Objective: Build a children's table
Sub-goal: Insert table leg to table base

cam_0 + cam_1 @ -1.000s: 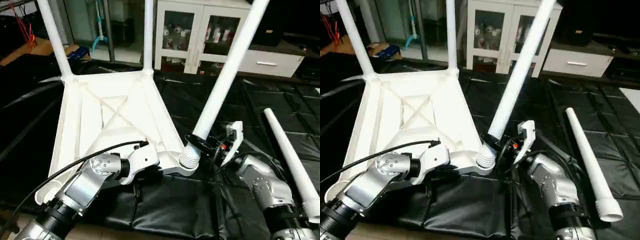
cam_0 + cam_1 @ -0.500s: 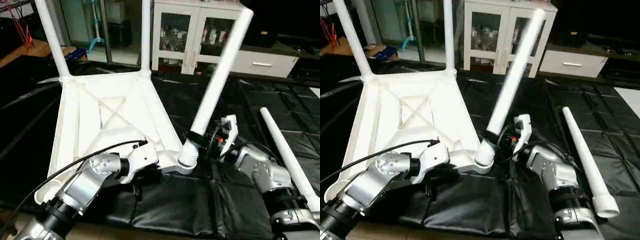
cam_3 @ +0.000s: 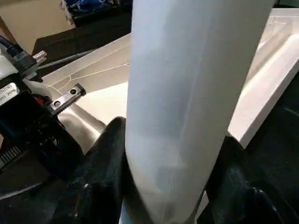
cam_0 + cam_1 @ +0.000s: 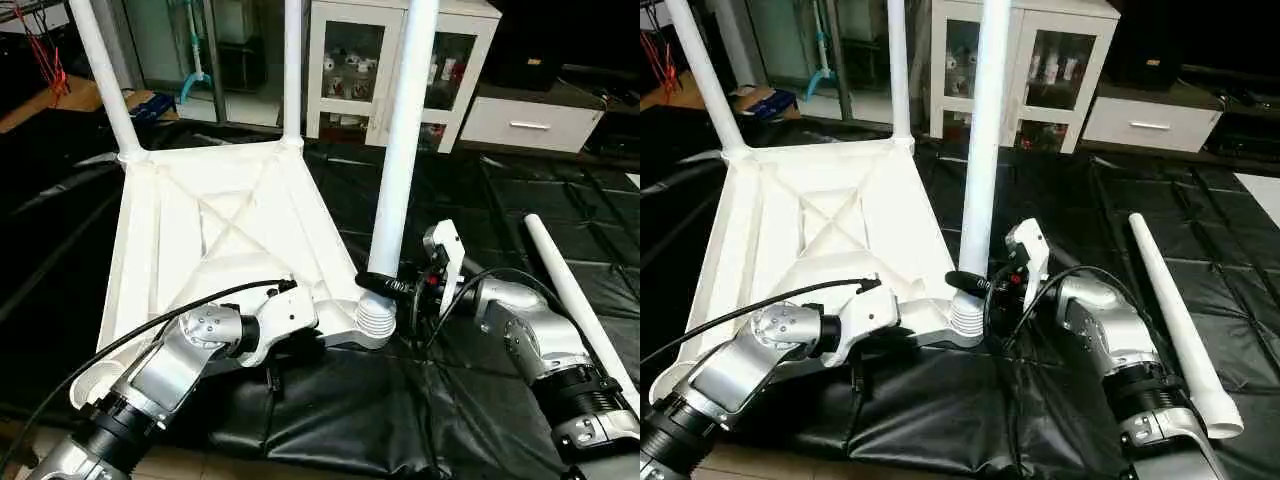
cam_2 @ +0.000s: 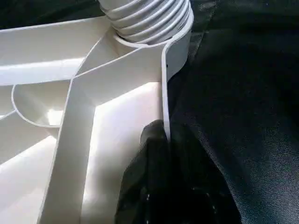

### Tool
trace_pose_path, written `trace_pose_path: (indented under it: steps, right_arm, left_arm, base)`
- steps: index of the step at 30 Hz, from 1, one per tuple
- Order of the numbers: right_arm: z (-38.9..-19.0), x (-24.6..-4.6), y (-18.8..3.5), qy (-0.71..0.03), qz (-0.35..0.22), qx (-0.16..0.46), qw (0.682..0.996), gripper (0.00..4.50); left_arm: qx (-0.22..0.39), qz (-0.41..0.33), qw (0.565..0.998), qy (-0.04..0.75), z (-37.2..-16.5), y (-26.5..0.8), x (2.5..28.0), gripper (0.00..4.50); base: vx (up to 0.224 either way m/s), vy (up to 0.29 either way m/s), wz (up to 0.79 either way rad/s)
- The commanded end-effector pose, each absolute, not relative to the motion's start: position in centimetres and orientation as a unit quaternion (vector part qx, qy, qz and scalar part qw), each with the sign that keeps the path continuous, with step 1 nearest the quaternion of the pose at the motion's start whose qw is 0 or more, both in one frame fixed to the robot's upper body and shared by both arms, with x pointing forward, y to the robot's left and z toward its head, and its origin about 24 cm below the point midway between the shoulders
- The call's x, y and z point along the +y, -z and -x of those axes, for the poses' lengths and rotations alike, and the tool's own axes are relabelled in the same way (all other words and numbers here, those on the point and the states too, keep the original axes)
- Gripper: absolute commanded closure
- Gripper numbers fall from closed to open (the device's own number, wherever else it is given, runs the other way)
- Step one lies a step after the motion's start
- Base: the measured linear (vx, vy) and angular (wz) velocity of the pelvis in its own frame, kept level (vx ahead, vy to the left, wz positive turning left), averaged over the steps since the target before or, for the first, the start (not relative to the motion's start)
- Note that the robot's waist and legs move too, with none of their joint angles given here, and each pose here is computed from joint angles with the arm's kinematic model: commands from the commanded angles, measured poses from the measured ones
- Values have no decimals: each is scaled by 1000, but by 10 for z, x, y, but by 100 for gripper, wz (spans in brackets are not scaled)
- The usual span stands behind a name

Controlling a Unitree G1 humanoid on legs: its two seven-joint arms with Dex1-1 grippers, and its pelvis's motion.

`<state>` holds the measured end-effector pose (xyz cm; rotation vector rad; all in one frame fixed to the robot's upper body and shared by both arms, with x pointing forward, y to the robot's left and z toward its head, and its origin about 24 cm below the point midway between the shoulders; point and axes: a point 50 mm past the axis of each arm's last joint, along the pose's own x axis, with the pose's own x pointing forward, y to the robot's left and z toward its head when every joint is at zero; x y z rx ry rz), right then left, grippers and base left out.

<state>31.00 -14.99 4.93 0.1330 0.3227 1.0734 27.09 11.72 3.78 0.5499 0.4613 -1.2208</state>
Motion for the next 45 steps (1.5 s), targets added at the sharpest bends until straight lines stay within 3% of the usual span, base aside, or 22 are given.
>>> trace_pose_path:
  steps: [1,12,15,19,22,29,33,35,40,45]
  right_arm:
    - [-293,-174,-8,-461,0,276,844,266]
    - [-282,-157,-19,-532,28,214,819,266]
    - [-294,-157,-34,-505,-25,179,844,266]
    - [-315,-164,-76,-494,-117,105,855,266]
    - [-320,-172,-112,-538,-160,64,825,266]
    - [-318,-169,-143,-587,-191,62,784,266]
    - [-321,-169,-173,-610,-276,39,742,266]
    - [-318,-169,-180,-628,-304,45,715,266]
    - [-307,-168,-176,-659,-307,106,678,266]
    - [-302,-167,-181,-670,-335,117,652,266]
  left_arm:
    - [242,-271,760,539,-272,-32,133,449]
    - [242,-271,758,542,-269,-31,132,449]
    - [244,-270,754,546,-268,-31,132,449]
    - [247,-269,746,556,-266,-31,131,449]
    - [246,-269,746,558,-267,-31,129,449]
    - [245,-268,746,558,-268,-32,127,449]
    - [243,-267,747,558,-268,-32,126,449]
    - [244,-267,747,558,-268,-32,126,449]
    - [244,-265,748,557,-267,-31,126,449]
    - [244,-264,750,555,-267,-31,126,449]
  base:
    - [0,0,0]
    - [0,0,0]
    - [0,0,0]
    - [0,0,0]
    - [0,0,0]
    - [0,0,0]
    - [0,0,0]
    - [0,0,0]
    - [0,0,0]
    - [0,0,0]
